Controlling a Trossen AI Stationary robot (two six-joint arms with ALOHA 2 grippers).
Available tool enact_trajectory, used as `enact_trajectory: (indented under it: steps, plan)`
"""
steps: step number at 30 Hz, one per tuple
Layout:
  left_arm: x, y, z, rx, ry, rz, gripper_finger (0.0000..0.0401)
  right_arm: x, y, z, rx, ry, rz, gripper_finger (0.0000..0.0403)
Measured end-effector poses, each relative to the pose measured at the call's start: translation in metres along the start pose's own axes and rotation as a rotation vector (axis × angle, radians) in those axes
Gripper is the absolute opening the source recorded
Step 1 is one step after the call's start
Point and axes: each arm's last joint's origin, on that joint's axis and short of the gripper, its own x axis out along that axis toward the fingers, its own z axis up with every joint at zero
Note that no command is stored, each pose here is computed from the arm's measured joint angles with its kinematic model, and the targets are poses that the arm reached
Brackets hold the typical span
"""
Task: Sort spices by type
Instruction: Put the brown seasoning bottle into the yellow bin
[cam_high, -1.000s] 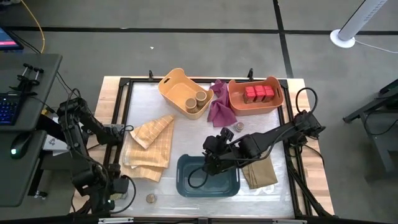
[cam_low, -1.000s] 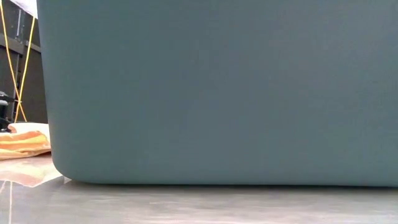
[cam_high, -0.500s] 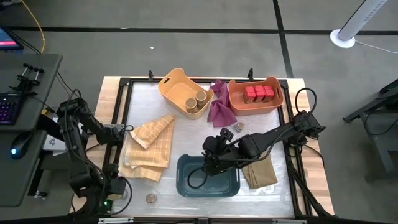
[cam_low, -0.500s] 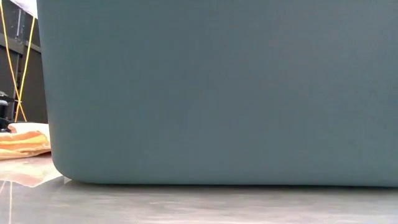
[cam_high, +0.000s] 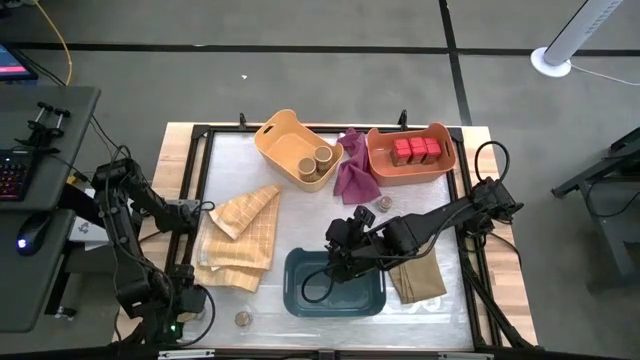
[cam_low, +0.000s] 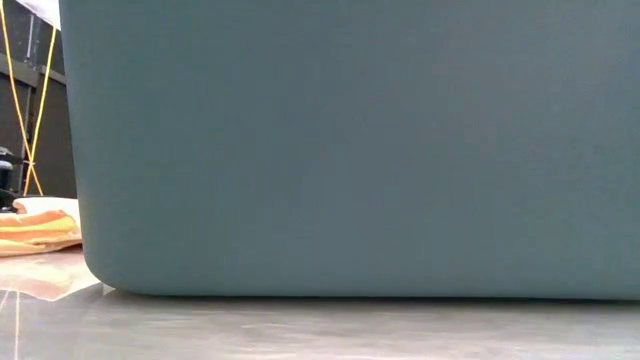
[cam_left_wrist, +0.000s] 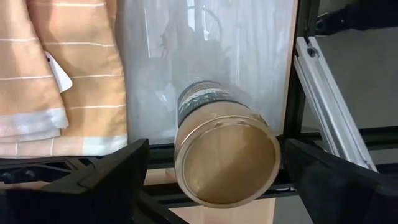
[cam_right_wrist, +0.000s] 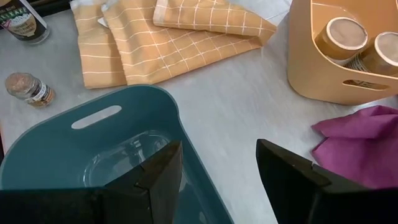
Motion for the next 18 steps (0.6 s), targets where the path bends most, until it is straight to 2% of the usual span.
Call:
enact_trajectory:
  steps: [10,18]
  plan:
    - [0.018,-0.007,0.002,0.03,0.063,0.043,0.0358,0.0,0.0,0.0,-0.001,0.0,0.0,0.0201]
    - [0.025,-0.01,0.003,-0.013,0.098,0.054,0.0358,0.0,0.0,0.0,-0.002,0.0,0.0,0.0201]
